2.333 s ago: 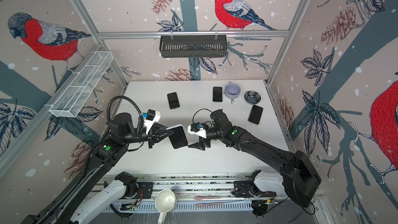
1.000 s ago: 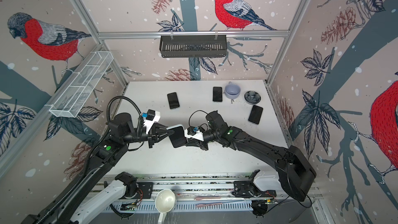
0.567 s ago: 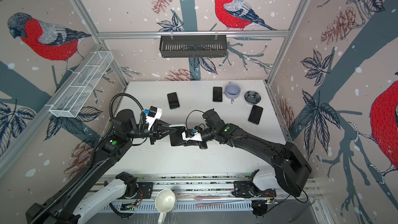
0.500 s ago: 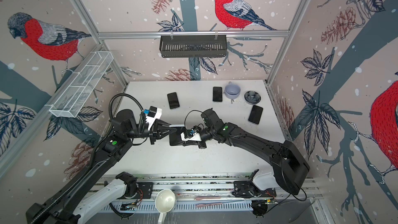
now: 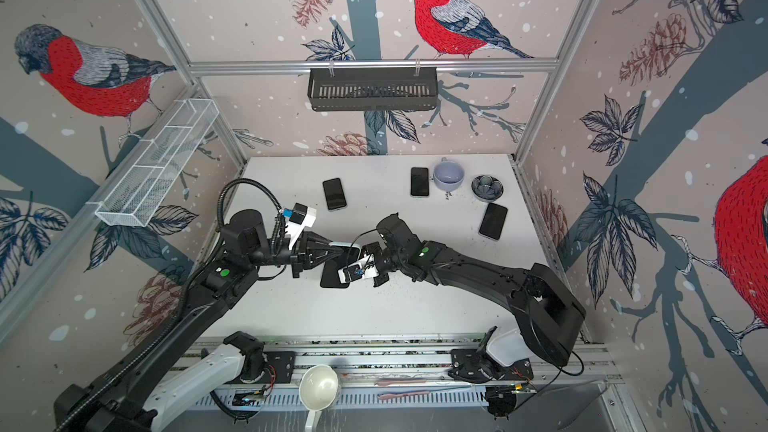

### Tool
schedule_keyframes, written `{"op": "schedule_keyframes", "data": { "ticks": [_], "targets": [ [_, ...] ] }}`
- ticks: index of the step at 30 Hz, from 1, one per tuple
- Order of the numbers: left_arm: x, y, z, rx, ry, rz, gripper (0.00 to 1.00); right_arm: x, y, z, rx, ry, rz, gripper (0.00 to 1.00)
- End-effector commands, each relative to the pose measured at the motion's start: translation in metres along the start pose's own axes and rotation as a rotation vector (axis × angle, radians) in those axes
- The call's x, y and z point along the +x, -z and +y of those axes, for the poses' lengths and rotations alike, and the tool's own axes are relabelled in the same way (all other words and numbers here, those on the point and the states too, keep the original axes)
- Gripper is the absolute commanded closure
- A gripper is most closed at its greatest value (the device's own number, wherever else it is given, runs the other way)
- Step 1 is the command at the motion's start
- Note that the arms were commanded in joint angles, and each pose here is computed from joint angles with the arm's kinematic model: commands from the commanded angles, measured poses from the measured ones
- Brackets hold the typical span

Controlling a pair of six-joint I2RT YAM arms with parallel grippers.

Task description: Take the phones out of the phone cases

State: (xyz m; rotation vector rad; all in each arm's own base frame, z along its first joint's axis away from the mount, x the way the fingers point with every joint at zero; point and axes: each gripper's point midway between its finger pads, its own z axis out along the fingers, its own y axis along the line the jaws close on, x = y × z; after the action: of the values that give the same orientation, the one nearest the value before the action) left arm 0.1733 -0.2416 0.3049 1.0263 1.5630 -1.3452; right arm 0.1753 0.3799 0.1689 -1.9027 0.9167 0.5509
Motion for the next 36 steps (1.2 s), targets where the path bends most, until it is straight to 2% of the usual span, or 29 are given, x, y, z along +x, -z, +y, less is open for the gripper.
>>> {"op": "schedule_keyframes", "data": {
  "ticks": [1, 5, 8, 9, 12, 17, 19, 22, 25, 27, 30, 32, 36],
  "targets": [
    [-0.012, 0.001, -0.015, 0.071, -0.03, -0.028, 1.0, 0.006, 0.001, -0.038, 0.234, 0.108, 0.11, 0.94],
    [-0.014, 0.003, -0.011, 0.033, -0.027, -0.038, 1.0, 0.002, 0.012, -0.041, 0.322, 0.043, 0.091, 0.73],
    [-0.024, 0.008, -0.003, -0.046, -0.012, -0.083, 1.0, 0.006, 0.025, -0.039, 0.393, -0.033, 0.085, 0.5],
    [-0.03, 0.009, -0.003, -0.062, -0.015, -0.11, 1.0, 0.008, 0.03, -0.038, 0.407, -0.065, 0.088, 0.46],
    [-0.05, 0.014, -0.003, -0.091, 0.008, -0.184, 1.0, 0.012, 0.044, -0.036, 0.467, -0.177, 0.074, 0.42],
    [-0.08, 0.024, 0.004, -0.157, 0.1, -0.328, 1.0, 0.007, 0.09, -0.043, 0.649, -0.401, -0.033, 0.32],
    [-0.091, 0.029, 0.004, -0.15, 0.151, -0.395, 1.0, 0.007, 0.115, -0.048, 0.742, -0.531, -0.104, 0.23],
    [-0.101, 0.033, 0.013, -0.153, 0.273, -0.475, 1.0, 0.009, 0.144, -0.049, 0.811, -0.731, -0.217, 0.13],
    [-0.099, 0.034, 0.029, -0.148, 0.445, -0.543, 1.0, 0.014, 0.165, -0.052, 0.839, -0.964, -0.289, 0.09],
    [-0.102, 0.037, 0.03, -0.102, 0.491, -0.608, 1.0, 0.02, 0.169, -0.054, 0.819, -1.12, -0.311, 0.09],
    [-0.099, 0.042, 0.043, -0.087, 0.617, -0.682, 1.0, 0.02, 0.164, -0.051, 0.704, -1.302, -0.317, 0.1],
    [-0.096, 0.042, 0.047, -0.055, 0.682, -0.713, 1.0, 0.013, 0.159, -0.047, 0.613, -1.368, -0.356, 0.11],
    [-0.09, 0.047, 0.05, 0.013, 0.763, -0.779, 1.0, -0.009, 0.151, -0.038, 0.454, -1.434, -0.521, 0.11]
  ]
}}
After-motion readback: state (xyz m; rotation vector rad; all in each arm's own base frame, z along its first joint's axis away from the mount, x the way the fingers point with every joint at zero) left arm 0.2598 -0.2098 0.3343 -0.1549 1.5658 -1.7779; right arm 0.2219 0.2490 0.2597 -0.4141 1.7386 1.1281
